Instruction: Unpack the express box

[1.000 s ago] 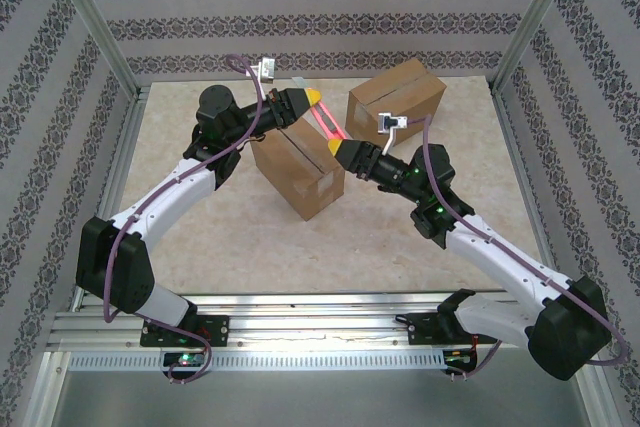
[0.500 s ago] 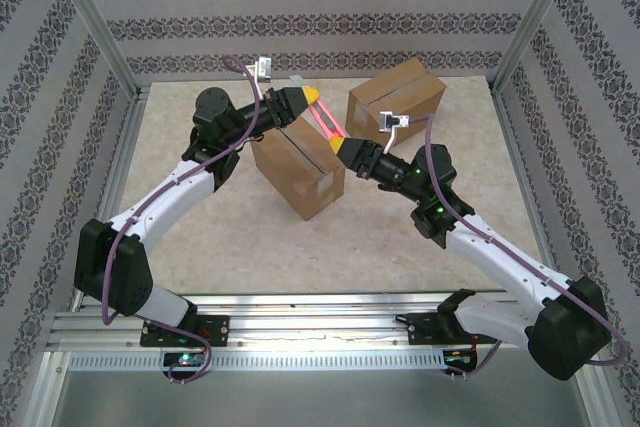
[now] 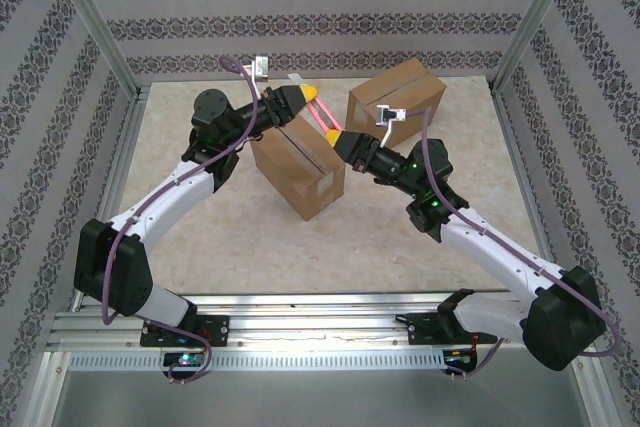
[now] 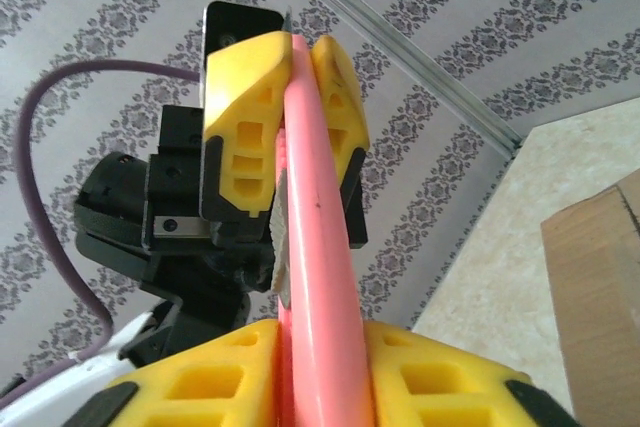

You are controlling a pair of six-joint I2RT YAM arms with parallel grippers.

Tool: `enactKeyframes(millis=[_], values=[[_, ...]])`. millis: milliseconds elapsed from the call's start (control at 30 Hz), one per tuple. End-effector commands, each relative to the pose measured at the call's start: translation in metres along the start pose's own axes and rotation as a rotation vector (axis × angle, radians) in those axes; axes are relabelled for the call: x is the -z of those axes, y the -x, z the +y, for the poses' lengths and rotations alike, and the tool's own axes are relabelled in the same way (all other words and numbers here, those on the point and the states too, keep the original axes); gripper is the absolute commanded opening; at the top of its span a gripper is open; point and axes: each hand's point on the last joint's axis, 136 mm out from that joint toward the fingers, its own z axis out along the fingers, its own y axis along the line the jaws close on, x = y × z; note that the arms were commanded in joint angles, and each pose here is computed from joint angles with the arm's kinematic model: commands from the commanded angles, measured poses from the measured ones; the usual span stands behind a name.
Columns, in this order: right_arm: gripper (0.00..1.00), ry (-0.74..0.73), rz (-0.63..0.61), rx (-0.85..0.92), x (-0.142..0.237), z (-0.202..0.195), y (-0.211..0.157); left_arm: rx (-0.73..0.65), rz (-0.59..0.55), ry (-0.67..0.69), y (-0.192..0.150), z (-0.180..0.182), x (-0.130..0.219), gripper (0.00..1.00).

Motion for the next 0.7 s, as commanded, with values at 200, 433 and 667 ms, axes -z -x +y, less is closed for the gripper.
enactKeyframes(millis=[200, 433, 667], values=[[0.02, 0.109, -0.055, 0.055, -0.002, 0.036, 0.022, -0.039, 0.009, -0.025, -0.006, -0.005, 0.002, 0.00], [0.00, 0.057, -0.051, 0.064, -0.003, 0.028, 0.021, -0.080, 0.014, 0.024, -0.003, -0.003, 0.008, 0.85], [0.00, -0.060, -0.020, 0.123, -0.003, 0.011, 0.020, -0.189, -0.022, 0.263, 0.011, -0.001, 0.049, 1.00]])
